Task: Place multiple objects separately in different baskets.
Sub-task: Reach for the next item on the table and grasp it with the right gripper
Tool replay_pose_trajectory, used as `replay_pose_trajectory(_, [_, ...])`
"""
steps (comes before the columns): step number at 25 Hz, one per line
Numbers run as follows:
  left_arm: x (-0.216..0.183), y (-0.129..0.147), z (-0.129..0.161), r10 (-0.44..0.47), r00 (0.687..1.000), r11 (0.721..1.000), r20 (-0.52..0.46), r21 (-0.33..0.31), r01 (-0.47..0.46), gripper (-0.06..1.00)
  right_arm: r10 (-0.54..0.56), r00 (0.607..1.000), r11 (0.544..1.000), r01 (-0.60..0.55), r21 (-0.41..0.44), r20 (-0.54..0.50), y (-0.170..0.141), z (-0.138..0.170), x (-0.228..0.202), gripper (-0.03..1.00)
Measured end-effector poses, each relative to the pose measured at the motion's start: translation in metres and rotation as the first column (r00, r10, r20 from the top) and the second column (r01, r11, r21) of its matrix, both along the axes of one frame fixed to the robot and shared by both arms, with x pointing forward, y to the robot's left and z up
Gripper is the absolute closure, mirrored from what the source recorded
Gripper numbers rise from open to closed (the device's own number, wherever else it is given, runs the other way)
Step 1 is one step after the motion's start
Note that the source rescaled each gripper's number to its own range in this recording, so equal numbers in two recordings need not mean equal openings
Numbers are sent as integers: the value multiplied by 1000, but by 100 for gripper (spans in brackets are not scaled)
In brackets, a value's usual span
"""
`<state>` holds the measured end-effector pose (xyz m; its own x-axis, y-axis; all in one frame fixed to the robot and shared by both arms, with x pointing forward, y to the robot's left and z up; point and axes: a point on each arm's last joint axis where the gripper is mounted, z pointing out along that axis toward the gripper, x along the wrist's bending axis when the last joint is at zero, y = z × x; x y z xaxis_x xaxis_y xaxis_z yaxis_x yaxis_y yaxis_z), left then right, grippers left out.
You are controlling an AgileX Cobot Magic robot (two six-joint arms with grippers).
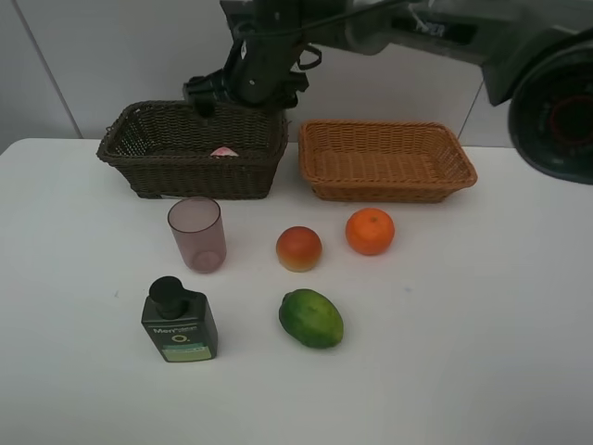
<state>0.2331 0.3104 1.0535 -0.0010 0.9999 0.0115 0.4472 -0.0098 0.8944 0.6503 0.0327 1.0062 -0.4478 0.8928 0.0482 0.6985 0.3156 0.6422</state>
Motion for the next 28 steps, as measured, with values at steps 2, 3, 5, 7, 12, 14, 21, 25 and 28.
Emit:
replay_pose_trajectory(2, [0,0,0,0,1000,1000,0,0,0,-6,-16,999,999,14,-37,-43,-7,12,-7,1])
replay_pose_trajectory(3, [0,0,0,0,1000,1000,0,0,0,-6,-23,998,998,20,-56,-65,-11,16,-12,1])
replay_pose_trajectory(5, [0,0,0,0,1000,1000,0,0,0,-6,-50,990,993,35,-112,-134,-21,18,-22,1])
replay_pose_trajectory(7, [0,0,0,0,1000,1000,0,0,0,-6,-73,980,987,44,-156,-187,-30,17,-32,1])
replay_pose_trajectory(12, [0,0,0,0,1000,1000,0,0,0,-6,-164,949,973,110,-203,-268,-63,10,-54,1])
replay_pose_trajectory(14, [0,0,0,0,1000,1000,0,0,0,-6,-215,934,966,162,-201,-284,-80,7,-61,1])
replay_pose_trajectory(21, [0,0,0,0,1000,1000,0,0,0,-6,-377,868,925,332,-187,-322,-139,-19,-80,1])
replay_pose_trajectory(25, [0,0,0,0,1000,1000,0,0,0,-6,-438,837,898,393,-195,-328,-160,-42,-83,1])
replay_pose_trajectory(28, [0,0,0,0,1000,1000,0,0,0,-6,-459,832,889,432,-153,-313,-166,-53,-83,1])
